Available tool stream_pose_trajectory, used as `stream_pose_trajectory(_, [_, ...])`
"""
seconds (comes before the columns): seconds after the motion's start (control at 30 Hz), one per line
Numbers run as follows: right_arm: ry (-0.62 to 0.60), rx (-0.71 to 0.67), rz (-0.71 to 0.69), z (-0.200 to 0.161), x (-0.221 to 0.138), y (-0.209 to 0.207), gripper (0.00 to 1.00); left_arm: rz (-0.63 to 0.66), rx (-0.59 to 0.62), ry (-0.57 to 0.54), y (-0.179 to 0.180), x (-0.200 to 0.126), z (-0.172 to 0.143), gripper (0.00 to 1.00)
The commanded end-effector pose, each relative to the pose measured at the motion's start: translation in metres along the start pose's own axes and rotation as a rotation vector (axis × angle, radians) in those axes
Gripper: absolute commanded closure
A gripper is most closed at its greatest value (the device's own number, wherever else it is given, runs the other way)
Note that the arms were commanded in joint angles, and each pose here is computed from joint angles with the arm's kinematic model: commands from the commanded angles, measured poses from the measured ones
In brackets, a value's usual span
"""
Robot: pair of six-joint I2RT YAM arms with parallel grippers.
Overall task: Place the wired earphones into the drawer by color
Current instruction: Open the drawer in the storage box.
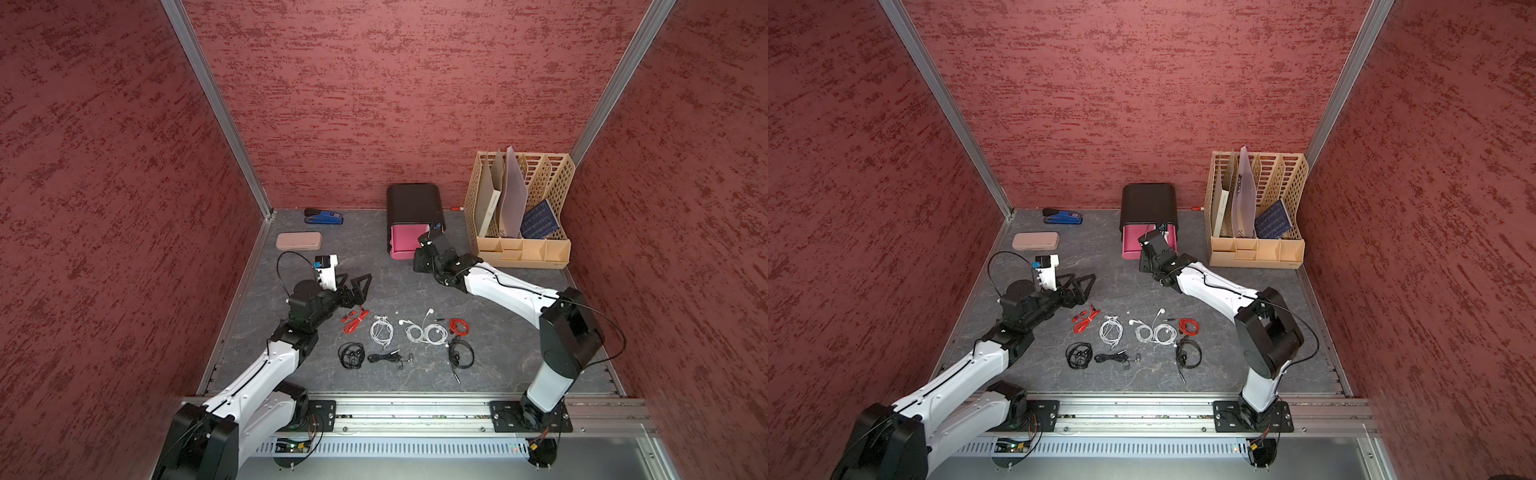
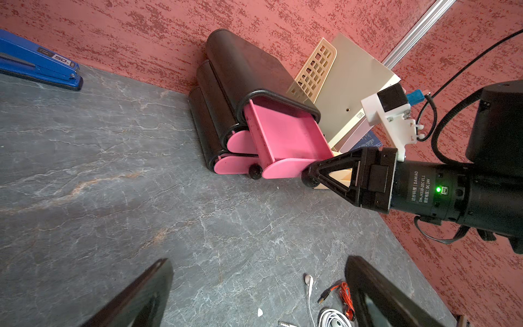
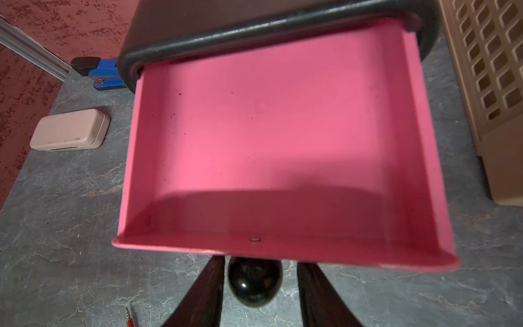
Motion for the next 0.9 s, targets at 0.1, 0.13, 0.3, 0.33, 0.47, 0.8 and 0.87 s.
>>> stream_pose_trajectory(0.1, [-0.022,0.002,-0.012,0.002,-0.013,-0.002,0.45,-0.004,0.016,-0.013,-0.002,-0.001,-0.002,0.0])
stream_pose_trajectory(0.13, [-0.018,0.001,-0.008,0.002,-0.015,-0.003,0.42,-0.005,0.017,-0.013,-0.002,-0.001,-0.002,0.0])
stream_pose_trajectory(0.3, [-0.007,-0.008,0.015,0.001,-0.033,-0.008,0.35,-0.009,0.016,-0.011,-0.003,-0.001,-0.002,0.0])
stream_pose_trajectory(0.33, [-0.002,-0.017,0.016,0.001,-0.037,-0.01,0.34,-0.01,0.017,-0.012,-0.003,-0.001,-0.001,0.0])
stream_pose_trajectory(0.47, [0.019,-0.061,0.008,-0.002,-0.054,-0.02,0.29,-0.015,0.017,-0.009,-0.003,-0.001,-0.002,0.0])
stream_pose_trajectory(0.8, [0.133,-0.155,-0.086,-0.032,-0.089,-0.066,0.26,-0.072,0.03,0.002,-0.009,0.001,-0.002,0.0])
stream_pose_trajectory(0.87, [0.154,-0.141,-0.092,-0.041,-0.093,-0.076,0.27,-0.079,0.034,0.004,-0.01,0.001,-0.002,0.0])
Point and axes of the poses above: each gripper's point midway between its finger pads, its own x axis out along the fingers, its own y axis along the line the jaws close on, z = x × y, the point moved 10 cm from there along -x, back along the fingers, and after that the axes turned 14 degrees about x, right-handed, at the moved point
